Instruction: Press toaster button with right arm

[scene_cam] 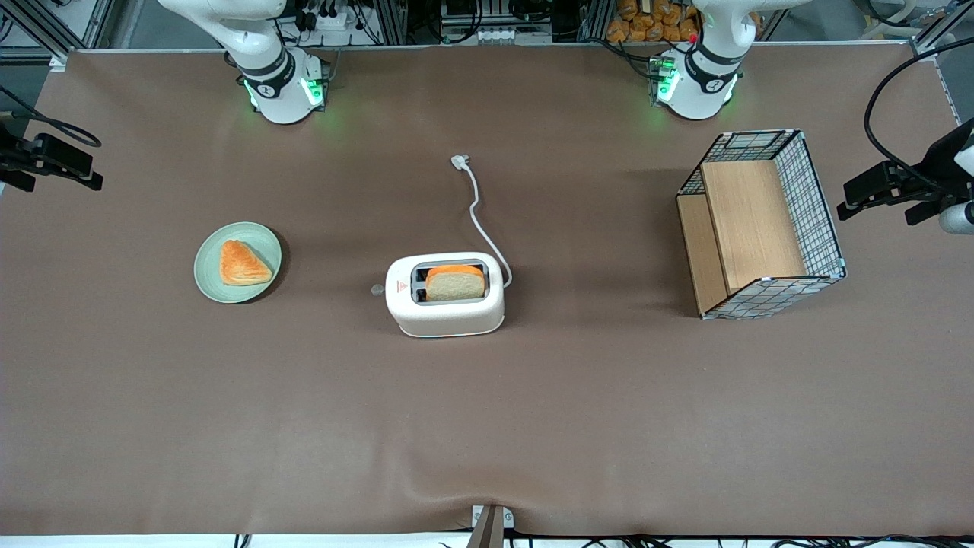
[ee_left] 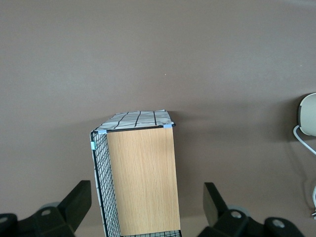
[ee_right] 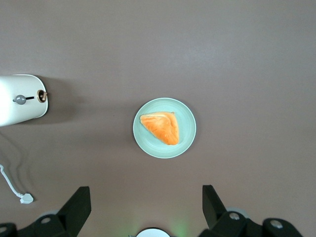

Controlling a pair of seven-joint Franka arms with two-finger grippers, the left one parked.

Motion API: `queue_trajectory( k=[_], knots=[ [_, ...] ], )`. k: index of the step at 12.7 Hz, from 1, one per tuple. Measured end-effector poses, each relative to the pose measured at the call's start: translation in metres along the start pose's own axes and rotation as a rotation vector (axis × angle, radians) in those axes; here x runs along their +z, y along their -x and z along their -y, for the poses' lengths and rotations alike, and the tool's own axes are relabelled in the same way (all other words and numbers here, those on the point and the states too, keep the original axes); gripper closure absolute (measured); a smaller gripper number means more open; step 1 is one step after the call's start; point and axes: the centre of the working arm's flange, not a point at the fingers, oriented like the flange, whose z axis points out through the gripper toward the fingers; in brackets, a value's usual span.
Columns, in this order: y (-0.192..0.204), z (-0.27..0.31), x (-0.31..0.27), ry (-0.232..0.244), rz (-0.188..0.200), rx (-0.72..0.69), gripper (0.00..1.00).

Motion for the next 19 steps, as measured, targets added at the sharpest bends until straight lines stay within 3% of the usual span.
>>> queue_trajectory(
  k=[5,10,12,14,17,19],
  knots=[
    [-0.003,0.010,0.013,-0.009,0.051,-0.019,0.00],
    [-0.041,0.023,0.061,-0.104,0.073,-0.034,0.00],
    [-0.059,0.041,0.098,-0.158,0.076,-0.044,0.07],
    [-0.072,0.064,0.137,-0.208,0.089,-0.035,0.29],
    [-0.087,0.106,0.180,-0.229,0.113,-0.041,0.64],
    [-0.094,0.132,0.208,-0.281,0.143,-0.047,0.89]
  ],
)
